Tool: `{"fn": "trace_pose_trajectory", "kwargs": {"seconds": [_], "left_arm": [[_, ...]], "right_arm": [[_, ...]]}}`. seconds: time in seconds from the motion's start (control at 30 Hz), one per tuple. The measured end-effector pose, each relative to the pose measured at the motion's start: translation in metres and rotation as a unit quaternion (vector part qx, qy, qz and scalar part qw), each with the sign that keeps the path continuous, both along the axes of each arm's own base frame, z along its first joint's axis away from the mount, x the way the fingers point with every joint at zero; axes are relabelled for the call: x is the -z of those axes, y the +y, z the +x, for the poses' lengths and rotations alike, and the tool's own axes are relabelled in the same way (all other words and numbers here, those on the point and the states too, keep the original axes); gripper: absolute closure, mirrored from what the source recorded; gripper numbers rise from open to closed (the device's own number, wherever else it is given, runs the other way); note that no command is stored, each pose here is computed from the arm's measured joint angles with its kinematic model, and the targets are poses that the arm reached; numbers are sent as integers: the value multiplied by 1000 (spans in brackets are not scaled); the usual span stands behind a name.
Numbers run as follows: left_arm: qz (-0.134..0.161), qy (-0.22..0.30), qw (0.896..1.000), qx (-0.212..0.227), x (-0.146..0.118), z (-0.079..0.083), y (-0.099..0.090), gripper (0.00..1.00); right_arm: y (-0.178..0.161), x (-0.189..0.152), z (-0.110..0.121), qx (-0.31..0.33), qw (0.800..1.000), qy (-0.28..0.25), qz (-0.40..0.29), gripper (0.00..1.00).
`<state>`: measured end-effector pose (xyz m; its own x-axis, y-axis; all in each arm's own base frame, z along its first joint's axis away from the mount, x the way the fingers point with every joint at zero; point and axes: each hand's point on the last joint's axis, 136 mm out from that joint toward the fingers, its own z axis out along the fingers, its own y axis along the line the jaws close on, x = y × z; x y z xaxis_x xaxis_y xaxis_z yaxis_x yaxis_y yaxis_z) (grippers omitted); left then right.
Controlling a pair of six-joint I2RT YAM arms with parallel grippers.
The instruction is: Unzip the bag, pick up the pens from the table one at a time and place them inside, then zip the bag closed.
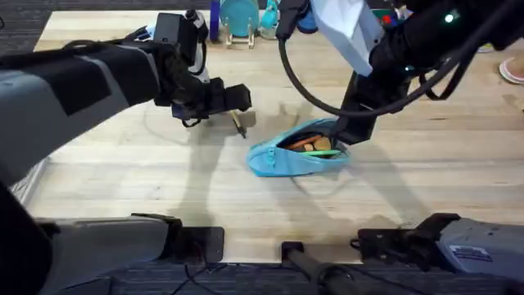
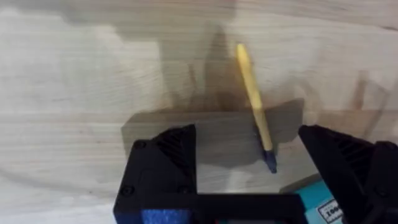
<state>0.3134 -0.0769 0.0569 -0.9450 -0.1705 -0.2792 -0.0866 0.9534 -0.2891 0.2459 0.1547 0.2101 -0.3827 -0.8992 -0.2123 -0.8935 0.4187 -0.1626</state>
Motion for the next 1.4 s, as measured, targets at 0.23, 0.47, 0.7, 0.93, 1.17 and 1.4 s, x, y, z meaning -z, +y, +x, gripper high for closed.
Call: {"fn": "trace_pose_trajectory", "kwargs": {"seconds": [0.23, 0.47, 0.7, 0.93, 1.17, 1.4], "left_arm": [[6, 16, 998, -60, 5, 0, 8, 4], [28, 25, 997, -70, 4, -4, 7, 4], [71, -9, 994, -88, -24, 14, 4, 4], [98, 31, 991, -89, -2, 6, 5, 4], [124, 65, 988, -65, 22, 2, -6, 5], [124, 69, 988, -64, 22, 4, -7, 5]], "right_arm": [[-1, 0, -1, 0, 1000, 3, -2, 3], [-1, 0, -1, 0, 1000, 3, -2, 3], [-1, 0, -1, 0, 1000, 2, -3, 4], [-1, 0, -1, 1, 1000, 2, -3, 5], [-1, 0, -1, 1, 1000, 2, -3, 3], [-1, 0, -1, 1, 1000, 2, -3, 4]]}}
